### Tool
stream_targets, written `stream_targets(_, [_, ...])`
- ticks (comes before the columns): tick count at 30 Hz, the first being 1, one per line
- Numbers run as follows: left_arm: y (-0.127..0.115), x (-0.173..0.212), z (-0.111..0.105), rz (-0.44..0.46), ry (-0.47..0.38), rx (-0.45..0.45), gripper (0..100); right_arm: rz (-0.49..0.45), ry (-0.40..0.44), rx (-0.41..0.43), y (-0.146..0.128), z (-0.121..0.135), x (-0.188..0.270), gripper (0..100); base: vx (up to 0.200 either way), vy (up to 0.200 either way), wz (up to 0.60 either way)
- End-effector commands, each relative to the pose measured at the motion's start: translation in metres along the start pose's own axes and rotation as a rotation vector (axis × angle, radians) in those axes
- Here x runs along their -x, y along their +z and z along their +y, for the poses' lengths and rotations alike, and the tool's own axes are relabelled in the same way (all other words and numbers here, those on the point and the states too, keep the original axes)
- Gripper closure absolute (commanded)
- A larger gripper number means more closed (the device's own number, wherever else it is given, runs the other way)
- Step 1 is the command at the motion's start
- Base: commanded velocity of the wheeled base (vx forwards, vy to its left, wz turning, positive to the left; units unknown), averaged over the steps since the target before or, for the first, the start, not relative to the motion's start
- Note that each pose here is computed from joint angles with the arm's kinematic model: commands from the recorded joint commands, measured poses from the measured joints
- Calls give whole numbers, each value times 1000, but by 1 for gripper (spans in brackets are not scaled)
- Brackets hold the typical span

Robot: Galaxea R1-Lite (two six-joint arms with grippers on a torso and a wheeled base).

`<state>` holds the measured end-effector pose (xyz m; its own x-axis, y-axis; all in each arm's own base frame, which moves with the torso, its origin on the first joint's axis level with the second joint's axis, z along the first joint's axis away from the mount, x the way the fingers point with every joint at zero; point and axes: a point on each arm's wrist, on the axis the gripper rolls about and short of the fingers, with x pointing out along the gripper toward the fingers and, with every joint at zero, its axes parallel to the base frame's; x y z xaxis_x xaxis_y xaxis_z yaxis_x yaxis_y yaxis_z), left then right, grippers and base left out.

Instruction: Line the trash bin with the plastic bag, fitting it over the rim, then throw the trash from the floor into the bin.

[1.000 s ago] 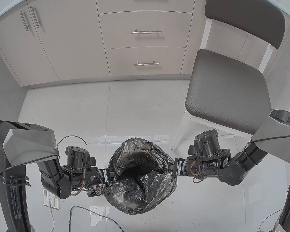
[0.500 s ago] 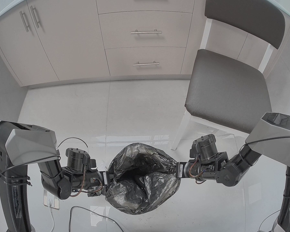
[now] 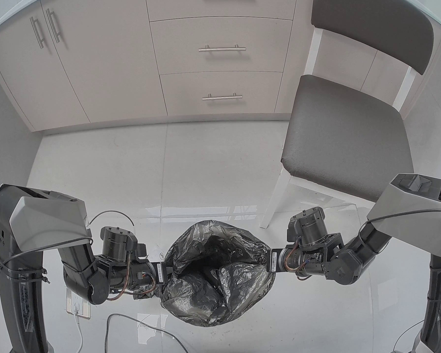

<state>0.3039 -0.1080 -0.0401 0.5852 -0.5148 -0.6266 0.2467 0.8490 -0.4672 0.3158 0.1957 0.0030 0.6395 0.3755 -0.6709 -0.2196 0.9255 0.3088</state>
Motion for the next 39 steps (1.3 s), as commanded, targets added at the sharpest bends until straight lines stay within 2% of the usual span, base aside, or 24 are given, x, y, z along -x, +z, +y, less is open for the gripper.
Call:
stream_targets(1, [-1,-1,0,4,3,-1,100,0,-42,24,-4,-5,-5,100,0,0,0])
stream_targets(8, [-2,-1,0,-10,-3,-4,100,-9,-57,39,-2,-7,-6,100,0,0,0])
stream_targets(9, [-3,-1,1,-12,-4,-5,100,-11,-58,39,-2,-7,-6,0,0,0,0])
stream_targets(13, [-3,-2,1,-34,-13,-9,100,-13,-57,40,-1,-6,-5,0,0,0,0])
stream_targets(16, [-5,-2,2,-37,-14,-9,100,-8,-56,72,-2,-6,-3,0,0,0,0])
stream_targets(23, [-5,-2,2,-37,-14,-9,100,-15,-33,108,2,6,12,0,0,0,0])
stream_targets(27, [-5,-2,2,-35,-13,-8,100,12,-57,141,-2,4,10,0,0,0,0])
stream_targets(32, [-5,-2,2,-37,-14,-9,100,23,-132,155,-12,0,-2,0,0,0,0])
stream_targets(39, [-5,-2,2,-37,-14,-7,100,58,-120,187,-27,10,-11,0,0,0,0])
